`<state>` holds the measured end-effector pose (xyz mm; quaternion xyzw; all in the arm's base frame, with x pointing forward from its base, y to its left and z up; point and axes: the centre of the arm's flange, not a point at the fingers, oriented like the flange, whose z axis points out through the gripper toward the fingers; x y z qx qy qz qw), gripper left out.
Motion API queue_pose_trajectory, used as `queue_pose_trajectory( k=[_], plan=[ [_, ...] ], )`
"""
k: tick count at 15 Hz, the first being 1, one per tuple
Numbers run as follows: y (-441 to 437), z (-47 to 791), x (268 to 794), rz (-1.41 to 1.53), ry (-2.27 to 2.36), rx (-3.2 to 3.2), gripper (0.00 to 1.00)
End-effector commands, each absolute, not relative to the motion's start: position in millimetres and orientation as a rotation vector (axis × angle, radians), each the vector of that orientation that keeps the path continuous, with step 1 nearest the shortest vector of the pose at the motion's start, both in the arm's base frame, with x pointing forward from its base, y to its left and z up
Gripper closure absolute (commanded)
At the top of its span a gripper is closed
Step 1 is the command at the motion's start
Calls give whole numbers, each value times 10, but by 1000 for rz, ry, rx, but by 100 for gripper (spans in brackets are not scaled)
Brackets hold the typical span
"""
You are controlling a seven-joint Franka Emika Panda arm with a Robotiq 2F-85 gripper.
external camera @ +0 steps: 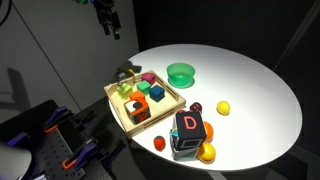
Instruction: Put the grey block in the box
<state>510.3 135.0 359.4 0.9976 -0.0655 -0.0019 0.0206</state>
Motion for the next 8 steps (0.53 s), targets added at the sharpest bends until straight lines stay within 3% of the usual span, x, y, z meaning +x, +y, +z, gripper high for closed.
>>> queue_pose_trajectory(
  k=[1, 8],
  plan=[
    [1275, 3425, 5087, -71, -193, 3119, 0],
    [1312, 3348, 5095, -90, -211, 3101, 0]
  ],
)
